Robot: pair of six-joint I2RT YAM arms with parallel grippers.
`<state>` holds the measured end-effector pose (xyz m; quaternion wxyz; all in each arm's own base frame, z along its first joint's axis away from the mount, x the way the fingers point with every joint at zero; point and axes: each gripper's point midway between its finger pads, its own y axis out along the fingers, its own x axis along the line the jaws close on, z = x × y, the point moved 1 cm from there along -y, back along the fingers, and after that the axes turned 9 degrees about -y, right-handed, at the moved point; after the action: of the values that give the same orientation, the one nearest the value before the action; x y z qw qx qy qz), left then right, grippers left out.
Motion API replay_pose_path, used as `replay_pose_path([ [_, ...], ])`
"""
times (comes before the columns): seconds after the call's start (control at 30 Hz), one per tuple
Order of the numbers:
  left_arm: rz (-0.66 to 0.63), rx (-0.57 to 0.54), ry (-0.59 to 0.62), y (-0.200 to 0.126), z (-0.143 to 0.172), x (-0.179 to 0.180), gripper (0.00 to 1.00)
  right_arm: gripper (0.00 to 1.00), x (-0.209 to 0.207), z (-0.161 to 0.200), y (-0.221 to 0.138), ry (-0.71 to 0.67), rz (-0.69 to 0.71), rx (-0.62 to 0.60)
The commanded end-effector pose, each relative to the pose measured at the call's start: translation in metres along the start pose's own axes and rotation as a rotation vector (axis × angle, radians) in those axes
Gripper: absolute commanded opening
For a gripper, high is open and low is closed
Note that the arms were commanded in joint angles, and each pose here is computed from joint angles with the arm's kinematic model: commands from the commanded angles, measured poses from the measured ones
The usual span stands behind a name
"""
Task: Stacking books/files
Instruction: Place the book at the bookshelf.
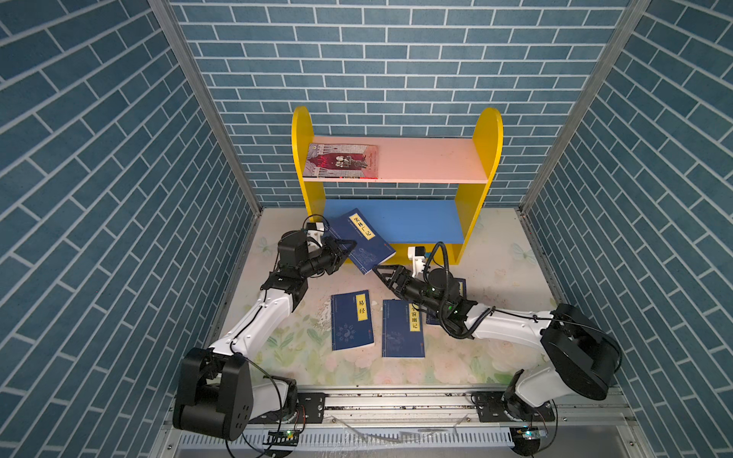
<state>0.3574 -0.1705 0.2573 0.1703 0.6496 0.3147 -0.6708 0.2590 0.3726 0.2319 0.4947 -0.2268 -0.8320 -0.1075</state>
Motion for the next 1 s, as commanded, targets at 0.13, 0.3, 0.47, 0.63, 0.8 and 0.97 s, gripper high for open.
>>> replay_pose_path([
  [0.13,0.066,-0.017,-0.018,0.001,-0.004,-0.011,0.00,0.77,0.027,-0.022,0.025,0.043,-0.107,-0.076],
  [0.3,0.071,-0.002,-0.037,0.003,-0.002,-0.012,0.00,0.72,0.025,-0.026,0.039,0.103,-0.191,-0.125],
  [0.47,0.056,-0.006,-0.050,0.003,-0.002,-0.003,0.00,0.59,0.025,-0.029,0.042,0.105,-0.212,-0.142],
  [0.63,0.051,-0.014,-0.056,0.000,-0.001,0.000,0.00,0.40,0.023,-0.030,0.043,0.086,-0.192,-0.132],
  [0.8,0.040,-0.023,-0.065,-0.004,0.002,0.004,0.06,0.04,0.022,-0.031,0.052,0.106,-0.231,-0.119],
  [0.97,0.029,-0.023,-0.073,-0.008,0.004,0.010,0.55,0.00,0.015,-0.036,0.055,0.111,-0.236,-0.116],
])
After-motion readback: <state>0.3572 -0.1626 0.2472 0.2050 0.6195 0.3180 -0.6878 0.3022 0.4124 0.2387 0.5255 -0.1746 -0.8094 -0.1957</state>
